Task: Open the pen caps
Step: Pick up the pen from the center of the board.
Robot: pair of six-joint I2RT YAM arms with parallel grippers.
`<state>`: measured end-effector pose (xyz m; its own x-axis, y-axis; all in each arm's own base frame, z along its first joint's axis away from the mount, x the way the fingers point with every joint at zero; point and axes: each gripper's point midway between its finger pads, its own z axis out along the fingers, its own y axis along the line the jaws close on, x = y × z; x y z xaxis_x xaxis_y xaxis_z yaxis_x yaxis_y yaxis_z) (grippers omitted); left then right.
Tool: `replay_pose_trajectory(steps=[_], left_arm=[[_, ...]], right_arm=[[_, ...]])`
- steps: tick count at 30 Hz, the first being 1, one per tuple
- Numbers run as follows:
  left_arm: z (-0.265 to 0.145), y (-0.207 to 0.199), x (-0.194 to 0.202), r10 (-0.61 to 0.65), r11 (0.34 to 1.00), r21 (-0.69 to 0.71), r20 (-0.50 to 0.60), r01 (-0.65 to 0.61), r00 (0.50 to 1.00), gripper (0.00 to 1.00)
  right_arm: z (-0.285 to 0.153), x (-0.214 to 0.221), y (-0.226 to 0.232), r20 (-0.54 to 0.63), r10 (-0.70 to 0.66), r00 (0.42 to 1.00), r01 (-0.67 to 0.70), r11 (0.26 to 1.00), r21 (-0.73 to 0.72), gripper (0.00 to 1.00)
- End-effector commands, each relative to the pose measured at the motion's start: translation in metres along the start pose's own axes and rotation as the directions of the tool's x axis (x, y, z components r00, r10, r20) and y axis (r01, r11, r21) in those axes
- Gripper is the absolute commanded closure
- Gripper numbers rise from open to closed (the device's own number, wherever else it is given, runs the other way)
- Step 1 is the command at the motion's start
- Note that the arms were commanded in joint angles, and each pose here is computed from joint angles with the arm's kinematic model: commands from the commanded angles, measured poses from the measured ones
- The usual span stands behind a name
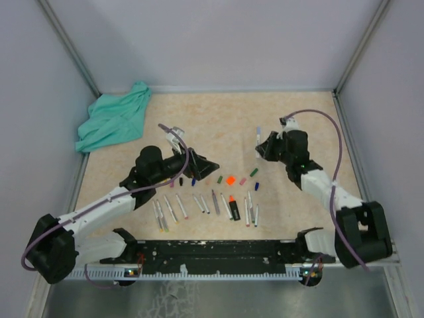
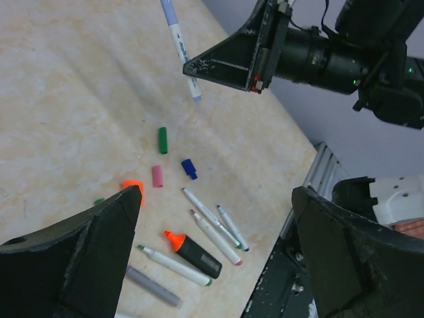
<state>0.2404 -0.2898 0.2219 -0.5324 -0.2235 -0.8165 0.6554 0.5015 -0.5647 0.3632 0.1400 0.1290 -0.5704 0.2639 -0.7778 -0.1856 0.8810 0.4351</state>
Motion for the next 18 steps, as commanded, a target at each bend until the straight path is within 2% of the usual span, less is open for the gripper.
replay_pose_trajectory(steps=[1,11,18], left_arm=[[0.015,-0.033,-0.032,-0.124,0.979,0.174,0.086,0.108,0.989,0.01],[0.061,-0.046,-0.048,-0.101,0.95,0.301,0.054,0.08,0.993,0.03],[0.084,-0.048,-0.054,-0.096,0.942,0.323,0.015,0.087,0.995,0.04]], right_arm=[[-0.044,-0.035,0.046,0.179,0.031,0.983,0.007,0.978,-0.209,1.0],[-0.112,-0.015,0.094,0.198,0.113,0.974,-0.004,0.877,-0.481,1.0],[-0.128,-0.003,0.112,0.178,0.115,0.977,0.005,0.829,-0.56,1.0]])
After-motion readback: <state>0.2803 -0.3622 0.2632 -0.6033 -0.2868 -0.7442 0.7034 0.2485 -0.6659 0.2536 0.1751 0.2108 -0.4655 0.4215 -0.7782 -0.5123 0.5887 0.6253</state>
